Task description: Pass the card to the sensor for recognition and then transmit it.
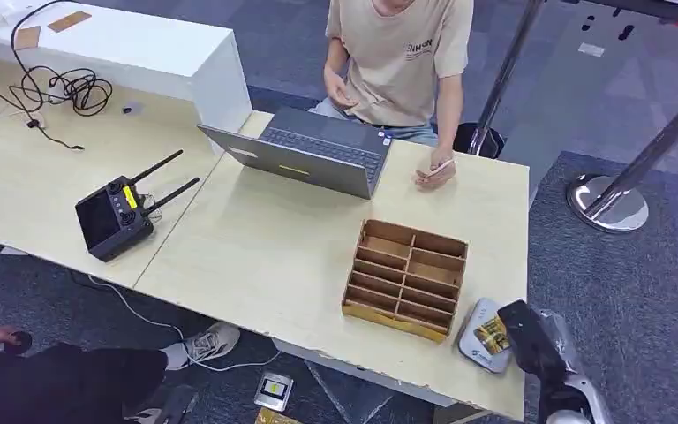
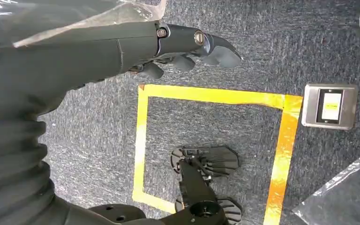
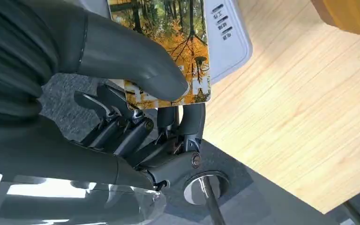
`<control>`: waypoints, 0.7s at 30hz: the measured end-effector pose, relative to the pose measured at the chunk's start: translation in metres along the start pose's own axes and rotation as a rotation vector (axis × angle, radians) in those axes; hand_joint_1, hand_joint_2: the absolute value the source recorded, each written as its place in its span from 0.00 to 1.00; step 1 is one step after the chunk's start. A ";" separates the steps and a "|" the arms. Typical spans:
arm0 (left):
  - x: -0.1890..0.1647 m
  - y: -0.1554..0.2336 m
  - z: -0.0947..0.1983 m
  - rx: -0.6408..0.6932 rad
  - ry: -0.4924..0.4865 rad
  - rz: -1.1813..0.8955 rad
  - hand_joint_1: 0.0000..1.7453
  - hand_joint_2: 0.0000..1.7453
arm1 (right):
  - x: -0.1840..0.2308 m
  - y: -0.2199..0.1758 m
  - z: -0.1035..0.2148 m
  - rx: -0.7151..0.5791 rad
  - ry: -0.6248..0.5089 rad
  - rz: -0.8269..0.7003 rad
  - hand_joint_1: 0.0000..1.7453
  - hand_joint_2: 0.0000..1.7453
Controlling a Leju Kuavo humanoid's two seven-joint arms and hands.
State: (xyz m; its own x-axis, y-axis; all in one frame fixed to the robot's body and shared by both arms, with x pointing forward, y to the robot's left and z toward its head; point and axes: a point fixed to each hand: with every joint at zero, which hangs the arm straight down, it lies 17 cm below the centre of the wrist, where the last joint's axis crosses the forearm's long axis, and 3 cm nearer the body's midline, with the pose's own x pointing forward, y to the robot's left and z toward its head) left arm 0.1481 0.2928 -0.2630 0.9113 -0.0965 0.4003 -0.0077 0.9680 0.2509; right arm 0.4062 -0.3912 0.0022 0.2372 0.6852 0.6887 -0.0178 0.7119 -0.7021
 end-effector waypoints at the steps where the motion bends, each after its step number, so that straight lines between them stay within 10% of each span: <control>1: 0.000 0.000 0.000 0.000 0.000 0.000 0.00 1.00 | 0.000 0.001 0.000 0.002 0.001 0.004 1.00 1.00; 21: 0.000 0.000 0.000 0.000 -0.001 -0.002 0.00 1.00 | 0.002 0.012 0.000 0.010 -0.025 -0.021 1.00 1.00</control>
State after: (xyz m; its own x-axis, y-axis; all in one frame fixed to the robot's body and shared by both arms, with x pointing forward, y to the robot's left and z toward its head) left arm 0.1482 0.2927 -0.2630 0.9108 -0.0992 0.4008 -0.0053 0.9678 0.2515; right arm 0.4062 -0.3813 -0.0051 0.2137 0.6737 0.7074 -0.0224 0.7273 -0.6859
